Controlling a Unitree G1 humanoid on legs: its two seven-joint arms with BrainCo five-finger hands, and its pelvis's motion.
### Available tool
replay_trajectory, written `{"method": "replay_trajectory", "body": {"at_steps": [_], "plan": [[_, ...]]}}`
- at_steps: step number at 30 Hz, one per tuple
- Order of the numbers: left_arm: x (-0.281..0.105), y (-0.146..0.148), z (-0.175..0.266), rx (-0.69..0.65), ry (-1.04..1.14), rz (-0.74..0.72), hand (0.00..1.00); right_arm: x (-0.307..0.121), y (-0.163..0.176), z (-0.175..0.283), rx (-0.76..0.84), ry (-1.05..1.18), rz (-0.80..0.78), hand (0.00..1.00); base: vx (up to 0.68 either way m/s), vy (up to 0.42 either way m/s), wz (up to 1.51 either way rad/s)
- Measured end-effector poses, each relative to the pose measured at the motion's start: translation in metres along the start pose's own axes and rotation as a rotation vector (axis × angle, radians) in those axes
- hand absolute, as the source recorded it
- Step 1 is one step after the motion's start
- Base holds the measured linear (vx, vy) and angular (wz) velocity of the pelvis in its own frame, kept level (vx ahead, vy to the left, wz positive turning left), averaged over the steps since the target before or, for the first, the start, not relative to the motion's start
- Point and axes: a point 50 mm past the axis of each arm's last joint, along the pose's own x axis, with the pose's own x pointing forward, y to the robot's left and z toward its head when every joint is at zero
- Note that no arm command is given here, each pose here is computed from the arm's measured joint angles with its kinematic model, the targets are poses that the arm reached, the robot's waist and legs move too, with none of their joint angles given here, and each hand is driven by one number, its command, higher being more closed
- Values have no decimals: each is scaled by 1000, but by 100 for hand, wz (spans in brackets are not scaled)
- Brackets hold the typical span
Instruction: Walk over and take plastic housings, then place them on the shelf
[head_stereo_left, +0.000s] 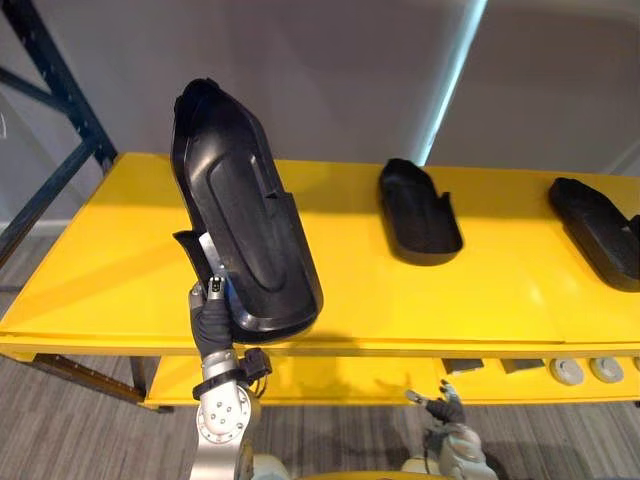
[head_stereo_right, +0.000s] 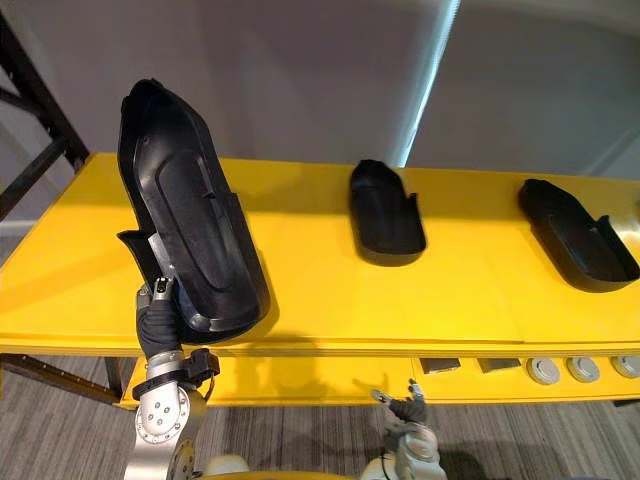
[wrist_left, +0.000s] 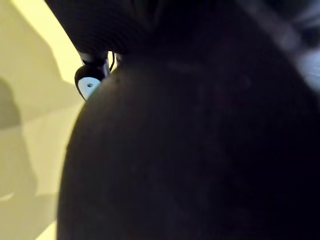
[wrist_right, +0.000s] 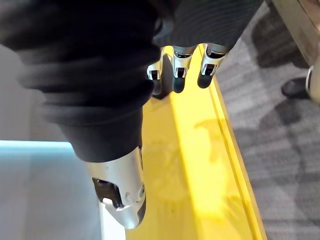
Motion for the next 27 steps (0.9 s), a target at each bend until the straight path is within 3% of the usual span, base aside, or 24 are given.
{"method": "replay_trajectory", "body": {"at_steps": [9, 18, 27], "plan": [[-5, -14, -5, 30, 12, -106, 100, -1, -2, -4, -12, 9, 10, 0, -107, 313, -19], [-8, -22, -8, 88, 12, -140, 100, -7, -5, -17, -15, 41, 1, 0, -14, -31, 15], [-4, -8, -17, 146, 44, -84, 100, -11, -12, -27, -24, 63, -14, 0, -60, -6, -12]]}}
